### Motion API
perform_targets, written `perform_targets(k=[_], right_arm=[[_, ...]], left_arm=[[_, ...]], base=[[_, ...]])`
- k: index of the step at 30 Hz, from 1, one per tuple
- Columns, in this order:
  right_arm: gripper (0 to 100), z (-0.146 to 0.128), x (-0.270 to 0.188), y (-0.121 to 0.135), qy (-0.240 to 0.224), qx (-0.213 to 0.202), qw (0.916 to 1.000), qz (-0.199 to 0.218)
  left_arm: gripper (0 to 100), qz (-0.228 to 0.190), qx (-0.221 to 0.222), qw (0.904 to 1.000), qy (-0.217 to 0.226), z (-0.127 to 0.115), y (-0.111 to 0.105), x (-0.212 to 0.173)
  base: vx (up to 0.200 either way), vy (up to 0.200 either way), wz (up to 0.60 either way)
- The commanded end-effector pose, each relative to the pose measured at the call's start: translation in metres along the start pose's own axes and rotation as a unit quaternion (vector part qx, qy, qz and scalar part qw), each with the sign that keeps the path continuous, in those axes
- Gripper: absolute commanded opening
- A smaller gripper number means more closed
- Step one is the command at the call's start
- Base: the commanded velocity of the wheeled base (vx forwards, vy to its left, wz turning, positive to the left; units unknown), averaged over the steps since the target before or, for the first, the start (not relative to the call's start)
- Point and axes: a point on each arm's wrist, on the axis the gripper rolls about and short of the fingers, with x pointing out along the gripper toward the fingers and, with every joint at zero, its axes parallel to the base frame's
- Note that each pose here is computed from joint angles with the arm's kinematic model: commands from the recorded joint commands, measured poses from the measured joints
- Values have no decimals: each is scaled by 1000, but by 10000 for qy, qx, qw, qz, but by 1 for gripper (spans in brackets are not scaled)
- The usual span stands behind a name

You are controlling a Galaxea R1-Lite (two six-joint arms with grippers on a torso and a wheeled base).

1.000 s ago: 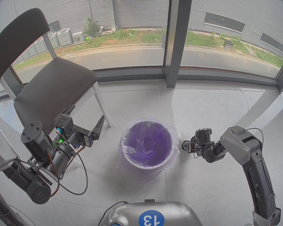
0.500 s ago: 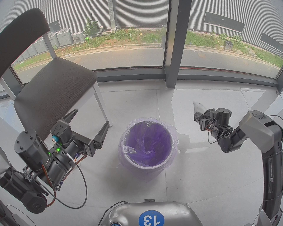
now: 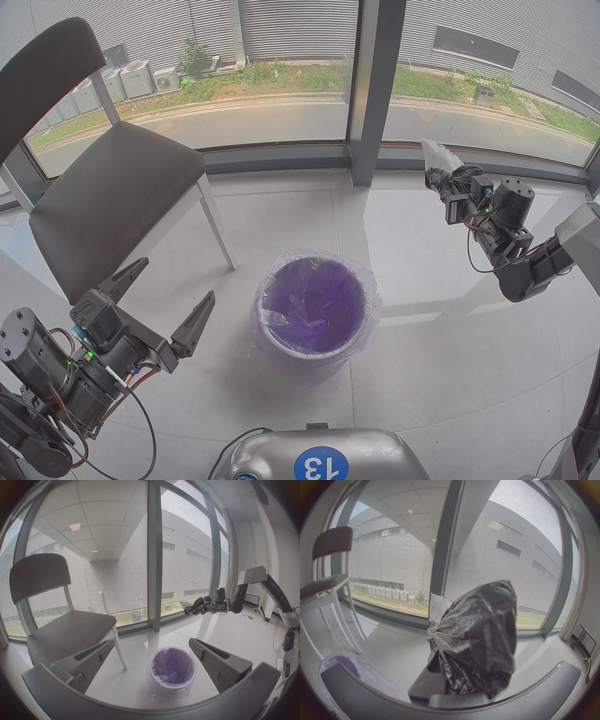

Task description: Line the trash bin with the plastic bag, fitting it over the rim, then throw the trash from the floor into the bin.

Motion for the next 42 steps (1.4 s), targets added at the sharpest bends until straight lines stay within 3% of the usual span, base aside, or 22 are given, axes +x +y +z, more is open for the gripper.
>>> perform_targets(k=[1,3,6,7,10,16,17,20,24,26,28,34,36,42], right_arm=[[0,78,-44,35,-133,-36,9920,1253],[0,85,-55,48,158,-83,9857,1678],[0,87,-60,61,450,-142,9796,1952],[0,87,-65,75,679,-208,9728,2204],[0,81,-67,89,893,-286,9661,2405],[0,63,-73,122,1729,-593,9376,2958],[0,63,-74,123,1748,-600,9369,2969],[0,52,-75,133,2174,-888,9107,3397],[0,45,-76,144,2424,-1016,8924,3669],[0,36,-74,150,2650,-1206,8792,3770],[0,27,-67,154,2728,-1351,8730,3809],[0,11,-54,165,2794,-1465,8676,3844],[0,-7,-42,175,2946,-1525,8609,3858],[0,-22,-35,181,3161,-1654,8479,3922]], left_arm=[[100,361,77,9993,-113,3,14,0],[100,397,88,9992,-66,1,15,1],[100,380,73,9993,7,-2,15,2],[100,369,77,9992,122,-7,14,5],[100,361,81,9991,229,-12,13,9],[100,217,80,9985,486,-23,10,14],[100,210,80,9986,484,-23,10,14],[100,246,83,9976,640,-30,11,16],[100,304,84,9971,699,-33,13,18],[100,314,87,9968,724,-34,14,19],[100,273,86,9969,731,-35,15,18],[100,532,129,9959,718,-36,30,22],[100,558,138,9958,707,-38,41,22],[100,415,150,9965,710,-39,39,21]], base=[[0,0,0],[0,0,0],[0,0,0],[0,0,0],[0,0,0],[0,0,0],[0,0,0],[0,0,0],[0,0,0],[0,0,0],[0,0,0],[0,0,0],[0,0,0],[0,0,0]])
